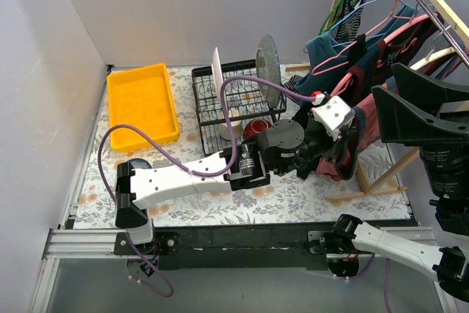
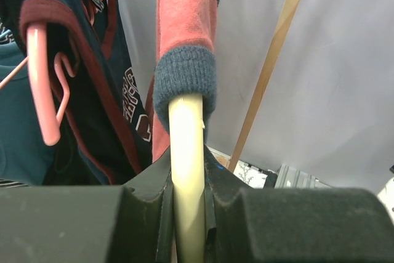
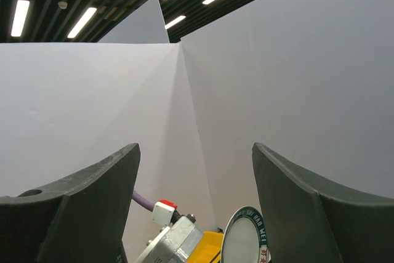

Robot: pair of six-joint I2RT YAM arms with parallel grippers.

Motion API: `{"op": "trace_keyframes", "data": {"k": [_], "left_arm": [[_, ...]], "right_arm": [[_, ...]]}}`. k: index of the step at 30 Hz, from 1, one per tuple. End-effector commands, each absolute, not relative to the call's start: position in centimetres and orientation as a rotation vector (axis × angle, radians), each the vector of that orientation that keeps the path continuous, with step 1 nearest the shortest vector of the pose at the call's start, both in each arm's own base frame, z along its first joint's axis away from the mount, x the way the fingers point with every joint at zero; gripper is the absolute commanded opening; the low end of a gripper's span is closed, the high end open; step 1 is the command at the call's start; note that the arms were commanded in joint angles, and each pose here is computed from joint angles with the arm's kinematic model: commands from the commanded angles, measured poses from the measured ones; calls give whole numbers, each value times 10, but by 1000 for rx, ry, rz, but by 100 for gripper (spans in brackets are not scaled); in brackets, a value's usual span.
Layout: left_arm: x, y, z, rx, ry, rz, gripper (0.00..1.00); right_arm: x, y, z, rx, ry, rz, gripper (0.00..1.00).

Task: Remove the tank top from the hanger
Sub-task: Pick up the hanger from the clothesline.

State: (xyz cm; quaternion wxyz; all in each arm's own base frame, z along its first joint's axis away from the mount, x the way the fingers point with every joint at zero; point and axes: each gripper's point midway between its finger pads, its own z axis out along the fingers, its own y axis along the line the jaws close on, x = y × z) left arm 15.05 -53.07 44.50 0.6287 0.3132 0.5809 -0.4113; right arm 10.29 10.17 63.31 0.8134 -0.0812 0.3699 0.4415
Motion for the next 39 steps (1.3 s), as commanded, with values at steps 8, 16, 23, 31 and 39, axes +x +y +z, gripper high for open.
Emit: {"op": "trace_keyframes", "data": {"k": [8, 16, 23, 31, 39], "left_arm": [[136, -460, 539, 592, 1165, -1029, 0], [129, -440, 529, 620, 1200, -1032, 0], [126, -423, 514, 646, 1239, -1017, 0], [122, -407, 497, 678, 1296, -1013, 0], [126, -386, 488, 656, 1355, -968, 0]], "right_arm": [[113, 101, 641, -106, 791, 944, 80], [121, 105, 631, -108, 847, 916, 80], [126, 101, 620, -95, 886, 877, 78], [135, 113, 616, -118, 924, 854, 77], [136, 128, 613, -184, 936, 859, 76]]}}
